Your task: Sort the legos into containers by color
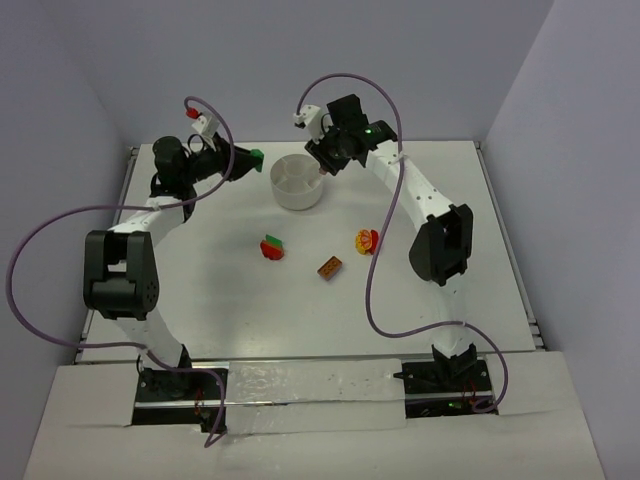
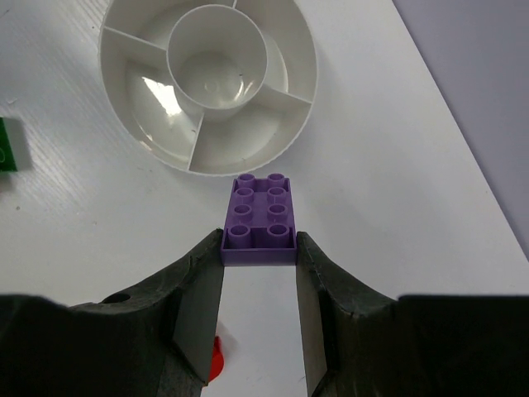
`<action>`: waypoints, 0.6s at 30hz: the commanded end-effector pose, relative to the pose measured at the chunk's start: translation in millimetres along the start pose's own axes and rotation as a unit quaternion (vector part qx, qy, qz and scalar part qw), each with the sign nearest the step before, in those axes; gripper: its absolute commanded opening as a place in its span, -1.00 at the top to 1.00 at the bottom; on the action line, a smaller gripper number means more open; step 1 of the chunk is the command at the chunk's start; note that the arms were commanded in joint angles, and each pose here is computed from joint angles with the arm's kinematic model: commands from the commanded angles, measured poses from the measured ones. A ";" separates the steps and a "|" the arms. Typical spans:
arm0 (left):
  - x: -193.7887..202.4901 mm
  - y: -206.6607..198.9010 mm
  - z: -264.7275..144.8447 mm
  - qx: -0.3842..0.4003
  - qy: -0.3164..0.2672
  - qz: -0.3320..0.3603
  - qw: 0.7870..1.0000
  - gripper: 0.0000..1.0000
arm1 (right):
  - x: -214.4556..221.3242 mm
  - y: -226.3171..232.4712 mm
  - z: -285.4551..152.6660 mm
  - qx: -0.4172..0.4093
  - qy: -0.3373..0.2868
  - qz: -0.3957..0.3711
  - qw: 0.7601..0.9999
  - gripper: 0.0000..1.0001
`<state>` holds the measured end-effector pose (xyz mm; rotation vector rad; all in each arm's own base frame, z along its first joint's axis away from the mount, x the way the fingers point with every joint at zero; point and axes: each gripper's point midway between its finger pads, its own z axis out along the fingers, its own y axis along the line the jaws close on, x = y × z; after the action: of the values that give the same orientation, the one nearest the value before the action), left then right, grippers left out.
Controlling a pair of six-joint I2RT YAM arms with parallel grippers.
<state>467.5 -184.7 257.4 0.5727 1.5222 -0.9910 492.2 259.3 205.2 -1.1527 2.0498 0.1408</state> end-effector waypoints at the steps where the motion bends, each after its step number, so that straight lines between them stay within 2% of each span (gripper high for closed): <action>1: -8.0 5.3 -0.1 0.007 -0.018 0.024 1.000 0.93 | -18.5 -10.4 0.3 0.015 -0.025 -0.023 0.999 0.97; 18: -6.0 20.6 3.4 0.005 -0.026 0.011 1.000 0.92 | -20.7 -10.3 29.5 0.016 -0.028 -0.045 0.998 0.82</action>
<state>482.0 -175.1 237.4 0.5264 1.5414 -1.0027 509.6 266.4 180.1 -1.2181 2.0346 0.1082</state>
